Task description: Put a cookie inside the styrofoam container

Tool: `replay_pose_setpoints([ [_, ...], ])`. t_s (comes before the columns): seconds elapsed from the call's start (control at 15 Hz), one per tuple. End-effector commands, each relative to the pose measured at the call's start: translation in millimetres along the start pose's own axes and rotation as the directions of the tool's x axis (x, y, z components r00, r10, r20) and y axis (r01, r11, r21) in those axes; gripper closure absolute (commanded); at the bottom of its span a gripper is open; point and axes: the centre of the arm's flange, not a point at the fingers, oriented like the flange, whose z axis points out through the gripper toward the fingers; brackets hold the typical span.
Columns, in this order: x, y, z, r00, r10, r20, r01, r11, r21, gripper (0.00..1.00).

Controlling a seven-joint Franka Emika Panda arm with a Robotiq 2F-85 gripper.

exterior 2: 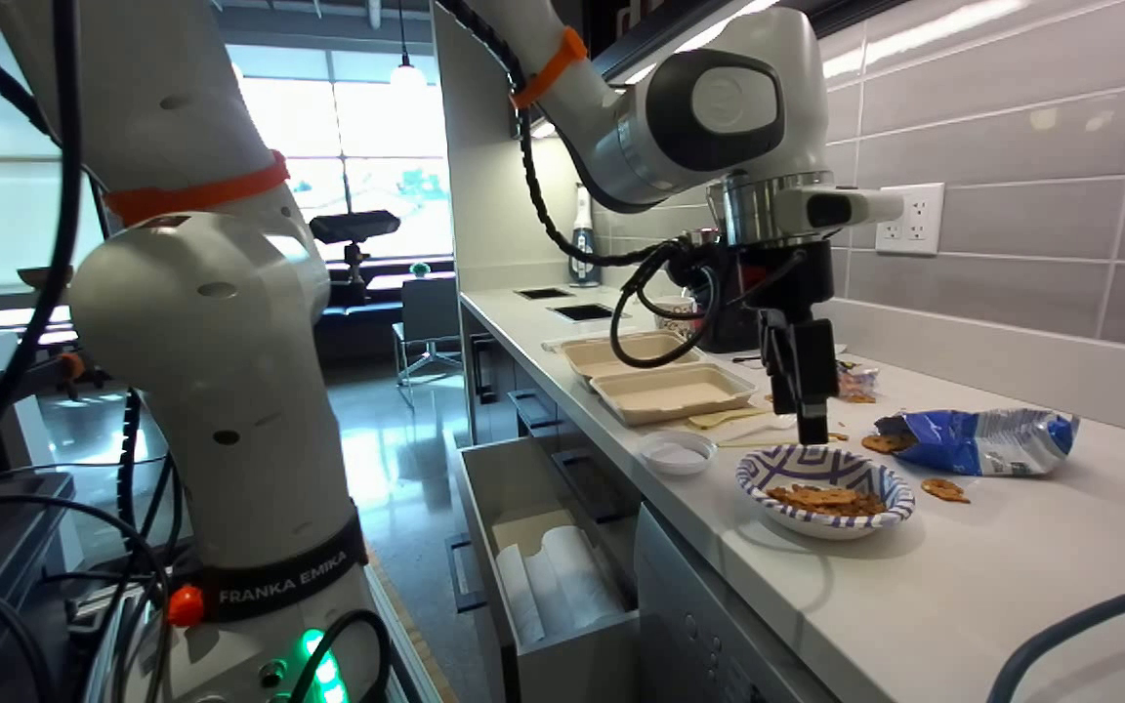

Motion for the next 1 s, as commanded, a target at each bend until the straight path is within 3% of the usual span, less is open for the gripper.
replay_pose_setpoints([
  [0.0, 0.4, 0.0, -0.4, 1.0, 0.0, -0.001, 0.0, 1.0, 0.0, 0.0],
  [0.93, -8.5, -20.4, 37.5, 0.991, -0.113, -0.065, 0.104, 0.986, -0.128, 0.0],
])
